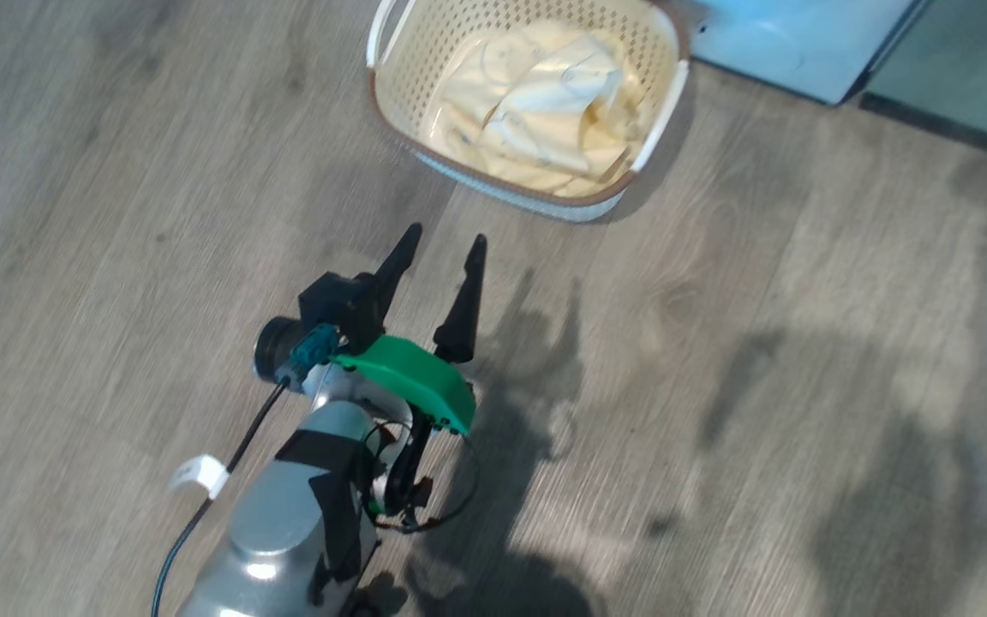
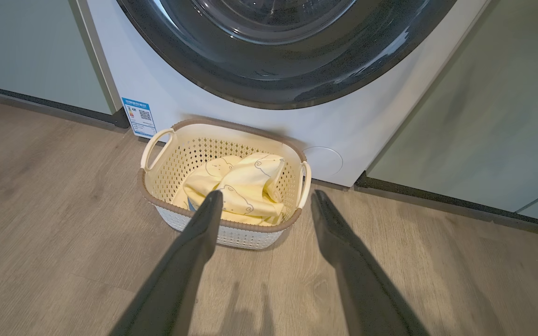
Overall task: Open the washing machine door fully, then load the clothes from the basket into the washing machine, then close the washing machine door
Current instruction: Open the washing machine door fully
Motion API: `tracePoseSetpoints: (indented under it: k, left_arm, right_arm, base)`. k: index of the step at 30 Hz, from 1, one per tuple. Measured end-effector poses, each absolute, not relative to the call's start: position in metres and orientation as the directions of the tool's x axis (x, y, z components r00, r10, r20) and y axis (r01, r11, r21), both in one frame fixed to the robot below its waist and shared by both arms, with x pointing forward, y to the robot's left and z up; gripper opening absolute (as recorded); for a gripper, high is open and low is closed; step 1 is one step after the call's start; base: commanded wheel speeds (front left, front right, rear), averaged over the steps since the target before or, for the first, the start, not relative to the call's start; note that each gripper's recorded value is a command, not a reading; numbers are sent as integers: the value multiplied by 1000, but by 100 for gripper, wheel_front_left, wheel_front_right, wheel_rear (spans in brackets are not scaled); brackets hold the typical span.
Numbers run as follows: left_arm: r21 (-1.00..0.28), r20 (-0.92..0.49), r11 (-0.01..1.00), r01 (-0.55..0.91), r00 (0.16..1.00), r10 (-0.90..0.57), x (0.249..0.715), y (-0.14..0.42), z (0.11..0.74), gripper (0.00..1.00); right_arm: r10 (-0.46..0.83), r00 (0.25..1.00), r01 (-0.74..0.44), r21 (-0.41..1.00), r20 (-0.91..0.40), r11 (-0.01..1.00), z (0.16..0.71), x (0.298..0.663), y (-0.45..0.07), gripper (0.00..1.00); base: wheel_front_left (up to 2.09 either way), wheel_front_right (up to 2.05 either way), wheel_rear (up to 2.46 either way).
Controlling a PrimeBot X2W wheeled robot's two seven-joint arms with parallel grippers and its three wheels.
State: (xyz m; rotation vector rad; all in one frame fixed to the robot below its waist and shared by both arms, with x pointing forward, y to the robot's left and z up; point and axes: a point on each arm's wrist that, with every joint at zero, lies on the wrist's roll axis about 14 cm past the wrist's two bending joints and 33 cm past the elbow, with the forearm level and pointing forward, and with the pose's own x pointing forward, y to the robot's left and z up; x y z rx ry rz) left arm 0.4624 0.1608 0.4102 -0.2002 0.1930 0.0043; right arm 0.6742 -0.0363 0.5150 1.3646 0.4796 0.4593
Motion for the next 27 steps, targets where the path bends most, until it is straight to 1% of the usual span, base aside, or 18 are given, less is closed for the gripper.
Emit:
tracePoseSetpoints:
  k: [4,12,18,23,27]
  left_arm:
    - [-196,-200,980,-38,980,-2,466,165,406,100]
    - [-197,-220,978,-66,975,22,470,172,397,100]
    - [-198,-223,977,-75,974,30,472,174,395,100]
    - [-199,-230,975,-94,972,47,472,179,392,100]
    - [-192,-227,977,-97,973,52,476,180,392,100]
  right_arm:
    - [588,805,-12,988,-80,151,504,685,-19,0]
    - [566,821,11,993,-74,114,495,709,3,0]
    - [577,813,27,995,-77,95,486,713,19,0]
    - [586,804,46,994,-98,102,473,714,26,0]
    - [595,800,24,995,-80,101,480,720,32,0]
  base:
    - [0,0,0]
    - [0,0,0]
    - [0,0,0]
    - [0,0,0]
    - [0,0,0]
